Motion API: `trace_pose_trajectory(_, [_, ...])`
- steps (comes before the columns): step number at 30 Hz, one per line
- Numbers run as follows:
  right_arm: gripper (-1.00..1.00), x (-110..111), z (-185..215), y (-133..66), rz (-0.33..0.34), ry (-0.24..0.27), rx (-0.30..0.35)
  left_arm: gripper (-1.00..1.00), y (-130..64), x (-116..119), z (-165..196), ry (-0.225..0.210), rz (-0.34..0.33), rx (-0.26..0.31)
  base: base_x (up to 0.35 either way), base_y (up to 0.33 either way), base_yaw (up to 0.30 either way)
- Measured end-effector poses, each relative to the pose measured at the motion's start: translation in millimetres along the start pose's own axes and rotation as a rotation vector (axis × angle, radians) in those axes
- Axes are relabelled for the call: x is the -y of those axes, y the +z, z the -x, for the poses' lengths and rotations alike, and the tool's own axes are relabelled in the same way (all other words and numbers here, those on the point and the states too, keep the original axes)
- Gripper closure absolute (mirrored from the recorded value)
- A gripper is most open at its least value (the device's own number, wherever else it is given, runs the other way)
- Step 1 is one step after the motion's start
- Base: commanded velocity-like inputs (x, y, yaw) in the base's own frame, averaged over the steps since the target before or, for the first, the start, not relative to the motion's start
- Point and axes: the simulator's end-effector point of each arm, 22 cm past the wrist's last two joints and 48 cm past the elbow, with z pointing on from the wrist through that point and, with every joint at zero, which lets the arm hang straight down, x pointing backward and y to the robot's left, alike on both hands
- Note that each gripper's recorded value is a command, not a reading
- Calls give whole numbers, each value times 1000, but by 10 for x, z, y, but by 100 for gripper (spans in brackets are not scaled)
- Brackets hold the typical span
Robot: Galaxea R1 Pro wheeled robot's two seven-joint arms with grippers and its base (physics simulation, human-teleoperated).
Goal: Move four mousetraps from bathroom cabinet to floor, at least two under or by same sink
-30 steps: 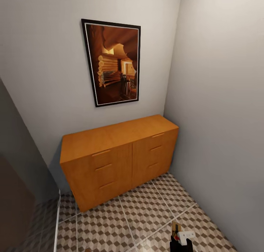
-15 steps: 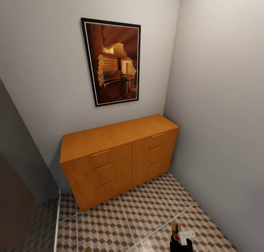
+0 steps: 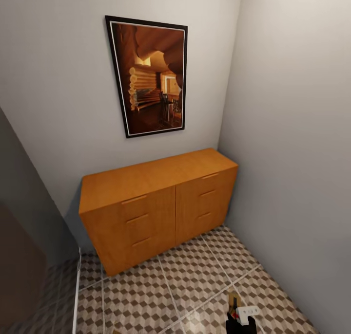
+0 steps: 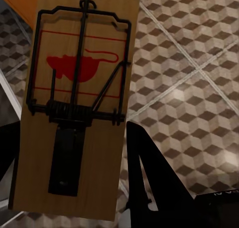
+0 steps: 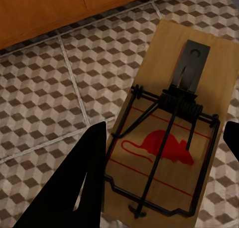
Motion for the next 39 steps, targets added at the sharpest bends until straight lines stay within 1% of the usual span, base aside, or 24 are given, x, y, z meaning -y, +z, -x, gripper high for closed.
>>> trace_pose_trajectory(25, [100,12,-17,1,-3,0,-4,100,0,3,-12,0,-1,-3,0,0,5])
trace_pose_trajectory(32, [100,81,-21,0,-37,0,-6,100,0,3,-12,1,-1,-3,0,0,138])
trace_pose_trajectory(39, [100,98,-20,-1,-42,-1,-6,100,-7,83,8,-4,-10,-1,0,0,23])
